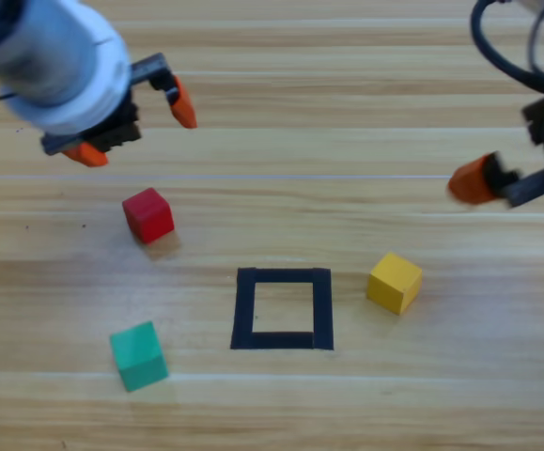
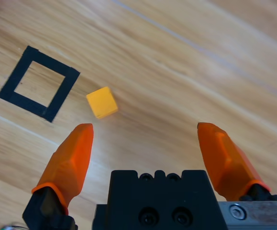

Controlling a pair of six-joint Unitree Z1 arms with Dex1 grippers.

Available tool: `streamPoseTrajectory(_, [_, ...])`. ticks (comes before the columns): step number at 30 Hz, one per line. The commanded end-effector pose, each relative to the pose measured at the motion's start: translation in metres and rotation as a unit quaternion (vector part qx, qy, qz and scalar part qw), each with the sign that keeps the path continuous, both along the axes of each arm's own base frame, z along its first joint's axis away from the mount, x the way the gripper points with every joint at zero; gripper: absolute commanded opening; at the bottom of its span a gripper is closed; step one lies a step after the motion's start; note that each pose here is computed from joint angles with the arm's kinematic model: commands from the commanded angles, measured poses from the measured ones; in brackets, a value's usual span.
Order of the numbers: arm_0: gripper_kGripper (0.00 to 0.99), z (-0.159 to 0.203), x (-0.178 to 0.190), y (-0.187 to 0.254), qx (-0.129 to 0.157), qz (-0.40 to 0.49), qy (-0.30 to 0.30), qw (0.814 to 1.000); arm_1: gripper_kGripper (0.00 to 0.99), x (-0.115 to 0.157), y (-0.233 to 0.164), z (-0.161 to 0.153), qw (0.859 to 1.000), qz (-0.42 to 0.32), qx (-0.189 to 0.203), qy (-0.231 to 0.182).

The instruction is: Stack the blocks in the rectangular block: red at the bottom, yellow in the middle, green on top

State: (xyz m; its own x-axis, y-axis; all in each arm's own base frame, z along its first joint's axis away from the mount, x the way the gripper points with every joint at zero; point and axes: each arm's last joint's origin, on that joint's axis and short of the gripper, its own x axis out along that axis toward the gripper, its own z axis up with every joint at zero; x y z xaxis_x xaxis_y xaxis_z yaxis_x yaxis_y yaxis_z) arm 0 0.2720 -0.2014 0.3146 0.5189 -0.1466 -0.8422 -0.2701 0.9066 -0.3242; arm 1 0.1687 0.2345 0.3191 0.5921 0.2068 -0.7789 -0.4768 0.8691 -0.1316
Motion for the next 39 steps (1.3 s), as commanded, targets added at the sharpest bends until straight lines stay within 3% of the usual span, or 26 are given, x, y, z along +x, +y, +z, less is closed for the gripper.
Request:
streamPoseTrajectory(1, [0.959,-0.042,0.052,-0.017,0.062,0.079,0.091,0.991,0.957,0.031,0.032,-0.061,0.990,-0.085,-0.056,0.095])
streamPoseTrajectory(8, [0.960,-0.056,0.093,-0.033,0.088,0.142,0.157,0.973,0.959,0.049,0.062,-0.096,0.982,-0.079,-0.097,0.140])
streamPoseTrajectory(17, [0.960,-0.070,0.123,-0.003,0.043,0.206,0.205,0.956,0.986,0.050,0.070,-0.089,0.982,0.023,-0.107,0.156])
streamPoseTrajectory(24, [0.960,-0.084,0.134,0.009,0.030,0.223,0.231,0.947,0.985,0.066,0.067,-0.097,0.967,0.113,-0.105,0.202])
streamPoseTrajectory(30, [0.962,-0.104,0.139,0.004,0.033,0.215,0.254,0.942,0.980,0.100,0.059,-0.121,0.958,0.106,-0.114,0.241])
streamPoseTrajectory(39, [0.962,-0.128,0.149,-0.005,0.043,0.206,0.268,0.940,0.945,0.112,0.070,-0.143,0.950,0.117,-0.142,0.252])
